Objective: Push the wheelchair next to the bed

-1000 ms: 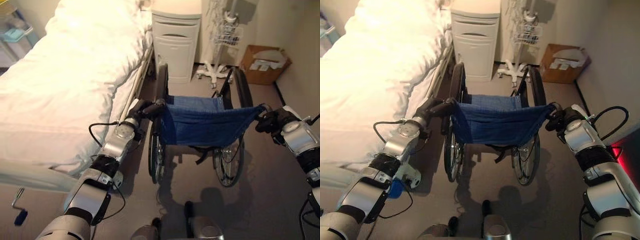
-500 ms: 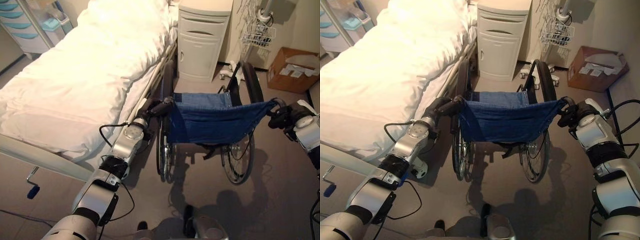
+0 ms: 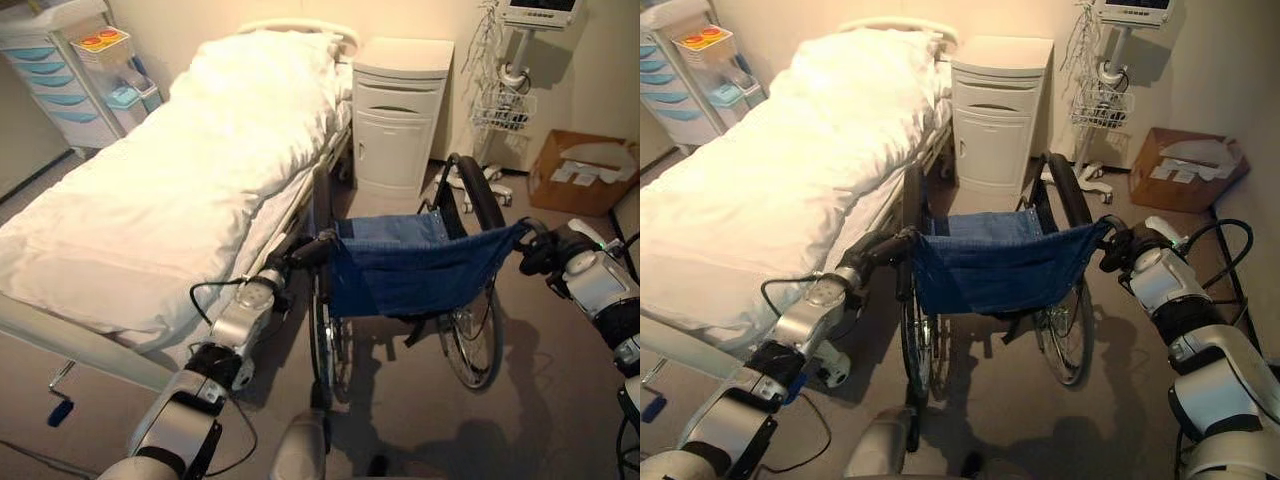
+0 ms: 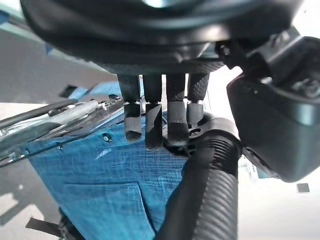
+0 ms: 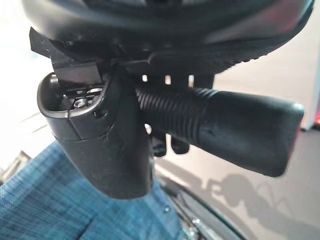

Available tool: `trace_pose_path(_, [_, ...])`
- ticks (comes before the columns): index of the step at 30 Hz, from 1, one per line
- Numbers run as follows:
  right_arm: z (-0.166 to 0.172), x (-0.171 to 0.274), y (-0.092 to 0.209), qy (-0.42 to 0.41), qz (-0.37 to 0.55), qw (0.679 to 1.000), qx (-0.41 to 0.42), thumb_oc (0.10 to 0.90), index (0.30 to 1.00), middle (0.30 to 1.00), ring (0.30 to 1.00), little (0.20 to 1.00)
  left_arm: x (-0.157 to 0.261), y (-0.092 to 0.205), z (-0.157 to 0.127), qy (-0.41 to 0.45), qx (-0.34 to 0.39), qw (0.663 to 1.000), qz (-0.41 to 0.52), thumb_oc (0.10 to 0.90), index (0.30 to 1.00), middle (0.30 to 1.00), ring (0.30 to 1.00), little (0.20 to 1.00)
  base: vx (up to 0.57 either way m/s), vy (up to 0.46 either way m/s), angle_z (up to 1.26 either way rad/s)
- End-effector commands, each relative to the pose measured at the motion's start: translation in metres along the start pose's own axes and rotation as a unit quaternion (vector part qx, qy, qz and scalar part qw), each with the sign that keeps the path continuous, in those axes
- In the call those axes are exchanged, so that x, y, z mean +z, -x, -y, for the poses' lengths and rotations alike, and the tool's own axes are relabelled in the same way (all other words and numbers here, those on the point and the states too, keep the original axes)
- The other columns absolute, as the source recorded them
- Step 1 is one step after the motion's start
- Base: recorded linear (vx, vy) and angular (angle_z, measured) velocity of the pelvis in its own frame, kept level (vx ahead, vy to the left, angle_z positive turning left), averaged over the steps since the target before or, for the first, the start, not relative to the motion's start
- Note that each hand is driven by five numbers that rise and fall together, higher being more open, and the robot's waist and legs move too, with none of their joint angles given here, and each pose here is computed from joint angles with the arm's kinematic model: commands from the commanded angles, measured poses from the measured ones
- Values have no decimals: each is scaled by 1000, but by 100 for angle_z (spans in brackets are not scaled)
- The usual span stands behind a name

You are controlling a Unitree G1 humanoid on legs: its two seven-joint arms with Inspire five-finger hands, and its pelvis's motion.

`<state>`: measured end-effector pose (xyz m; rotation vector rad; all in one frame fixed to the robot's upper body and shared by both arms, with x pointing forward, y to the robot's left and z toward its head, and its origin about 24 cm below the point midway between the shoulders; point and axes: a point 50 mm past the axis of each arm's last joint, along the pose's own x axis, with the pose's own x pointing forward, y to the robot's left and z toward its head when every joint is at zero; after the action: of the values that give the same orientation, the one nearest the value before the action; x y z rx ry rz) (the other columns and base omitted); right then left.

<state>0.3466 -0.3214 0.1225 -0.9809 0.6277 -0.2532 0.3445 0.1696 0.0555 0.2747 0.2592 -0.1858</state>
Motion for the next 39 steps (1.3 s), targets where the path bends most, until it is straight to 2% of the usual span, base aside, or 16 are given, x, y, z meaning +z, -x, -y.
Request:
trace_pose_path(1, [-51, 128, 43, -53, 283, 949, 131, 400, 300, 300, 300, 300, -61, 8, 1, -119, 3, 982, -143, 400, 300, 300, 300, 300, 301, 198, 21])
trace_pose_path(4, [-45, 135, 44, -64, 296, 945, 121, 400, 300, 300, 300, 300, -48, 3, -14, -126, 22, 982, -141, 400, 300, 300, 300, 300, 169, 125, 5])
trace_pose_path(15, [-17, 165, 52, -98, 329, 936, 81, 400, 300, 300, 300, 300, -24, -7, -26, -128, 69, 983, -108, 400, 300, 300, 300, 300, 23, 55, -6])
trace_pose_path(19, [-27, 152, 42, -119, 302, 941, 98, 400, 300, 300, 300, 300, -23, -9, -15, -141, 59, 983, -99, 400, 300, 300, 300, 300, 77, 108, 2])
trace_pose_path(22, [-51, 119, 31, -110, 255, 952, 133, 400, 300, 300, 300, 300, -44, -2, -3, -129, 50, 984, -115, 400, 300, 300, 300, 300, 407, 189, 21])
trace_pose_path(24, [-55, 115, 32, -113, 245, 953, 141, 400, 300, 300, 300, 300, -49, 1, -4, -128, 50, 983, -118, 400, 300, 300, 300, 300, 412, 28, 36])
trace_pose_path(28, [-51, 107, 32, -123, 212, 959, 145, 400, 300, 300, 300, 300, -44, 1, -7, -139, 32, 983, -115, 400, 300, 300, 300, 300, 413, -104, 56])
trace_pose_path(33, [-35, 119, 36, -122, 208, 960, 140, 400, 300, 300, 300, 300, -30, -5, -6, -137, 28, 985, -98, 400, 300, 300, 300, 300, 263, -115, 73])
trace_pose_path(39, [-33, 113, 30, -121, 179, 966, 144, 400, 300, 300, 300, 300, -28, -10, 8, -113, 19, 989, -94, 400, 300, 300, 300, 300, 192, -65, 40])
